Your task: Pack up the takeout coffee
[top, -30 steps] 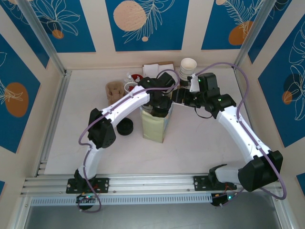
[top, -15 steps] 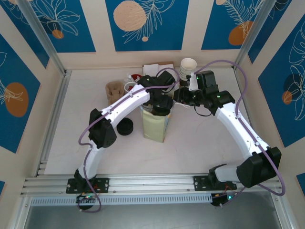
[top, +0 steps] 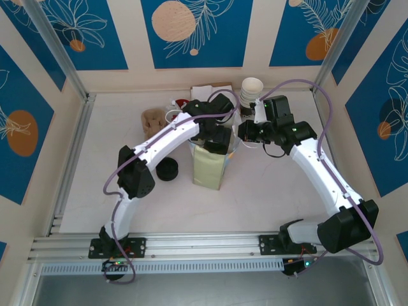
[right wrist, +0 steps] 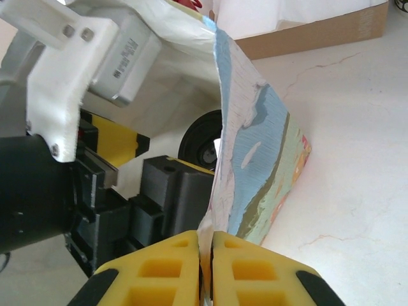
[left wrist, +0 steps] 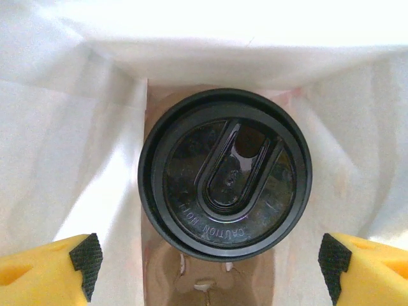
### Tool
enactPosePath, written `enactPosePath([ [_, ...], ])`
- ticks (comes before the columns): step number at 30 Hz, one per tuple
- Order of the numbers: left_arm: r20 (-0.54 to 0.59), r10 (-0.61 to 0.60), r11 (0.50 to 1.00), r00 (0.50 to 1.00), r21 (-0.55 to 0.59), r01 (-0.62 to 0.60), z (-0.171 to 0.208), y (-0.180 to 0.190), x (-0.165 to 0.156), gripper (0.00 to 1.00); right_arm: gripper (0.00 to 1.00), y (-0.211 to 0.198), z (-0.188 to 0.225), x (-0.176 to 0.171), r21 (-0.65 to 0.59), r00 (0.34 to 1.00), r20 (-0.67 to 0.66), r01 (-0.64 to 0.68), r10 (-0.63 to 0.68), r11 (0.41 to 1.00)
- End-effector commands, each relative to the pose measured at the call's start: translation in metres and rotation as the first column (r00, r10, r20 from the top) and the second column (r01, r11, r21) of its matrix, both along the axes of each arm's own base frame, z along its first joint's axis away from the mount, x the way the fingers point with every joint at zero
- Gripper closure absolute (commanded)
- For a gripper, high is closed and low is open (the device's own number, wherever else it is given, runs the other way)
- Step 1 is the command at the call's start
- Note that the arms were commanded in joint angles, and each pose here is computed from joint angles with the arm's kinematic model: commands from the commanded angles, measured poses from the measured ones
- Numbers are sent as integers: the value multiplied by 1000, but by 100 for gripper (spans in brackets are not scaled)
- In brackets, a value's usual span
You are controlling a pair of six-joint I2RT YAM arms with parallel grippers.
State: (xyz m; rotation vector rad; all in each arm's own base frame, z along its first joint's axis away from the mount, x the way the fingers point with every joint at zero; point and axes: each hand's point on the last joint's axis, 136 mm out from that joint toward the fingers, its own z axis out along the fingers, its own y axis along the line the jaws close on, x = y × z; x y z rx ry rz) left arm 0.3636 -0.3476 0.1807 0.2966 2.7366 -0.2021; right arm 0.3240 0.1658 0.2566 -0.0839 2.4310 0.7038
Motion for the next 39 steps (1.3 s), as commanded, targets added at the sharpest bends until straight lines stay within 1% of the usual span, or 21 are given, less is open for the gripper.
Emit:
enactPosePath([
  [1, 75, 16, 995, 997, -100, -9, 49, 2, 2, 11, 89, -6, 20, -2, -26, 998, 60, -7, 9, 1000],
  [7, 101, 5, 982, 995, -189, 14, 75, -5, -1, 11, 90, -7, 26, 1, -35, 997, 78, -10, 12, 999],
  [11, 83, -47, 952, 995, -298, 70, 90, -23, -10, 12, 91, -4, 33, 1, -33, 994, 105, -37, 41, 999],
  [13, 68, -62, 940, 996, -330, 81, 94, -29, -14, 14, 93, -2, 36, 2, -32, 991, 119, -49, 52, 998],
  [16, 74, -71, 930, 995, -357, 93, 103, -30, -17, 14, 94, -1, 42, 3, -27, 988, 144, -58, 62, 998],
  [21, 123, -76, 906, 990, -406, 120, 129, -30, -20, 16, 97, 0, 43, 0, -23, 986, 151, -70, 73, 997],
  [24, 178, -85, 880, 980, -448, 158, 153, -30, -22, 19, 97, 2, 46, -4, -12, 981, 171, -92, 93, 996],
  [28, 274, -78, 848, 959, -487, 208, 192, -21, -22, 20, 98, 4, 52, -11, 2, 969, 215, -121, 118, 993],
  [32, 369, -29, 858, 929, -468, 212, 221, 1, -19, 20, 98, 7, 59, -19, 17, 956, 255, -156, 147, 988],
  [34, 400, 18, 872, 916, -454, 181, 231, 18, -14, 19, 98, 7, 60, -23, 21, 953, 262, -164, 153, 986],
  [37, 438, 65, 894, 897, -425, 142, 240, 38, -9, 19, 98, 8, 61, -28, 31, 949, 272, -176, 161, 984],
  [39, 449, 93, 909, 889, -403, 109, 238, 51, -4, 18, 98, 8, 62, -31, 42, 949, 273, -174, 156, 984],
])
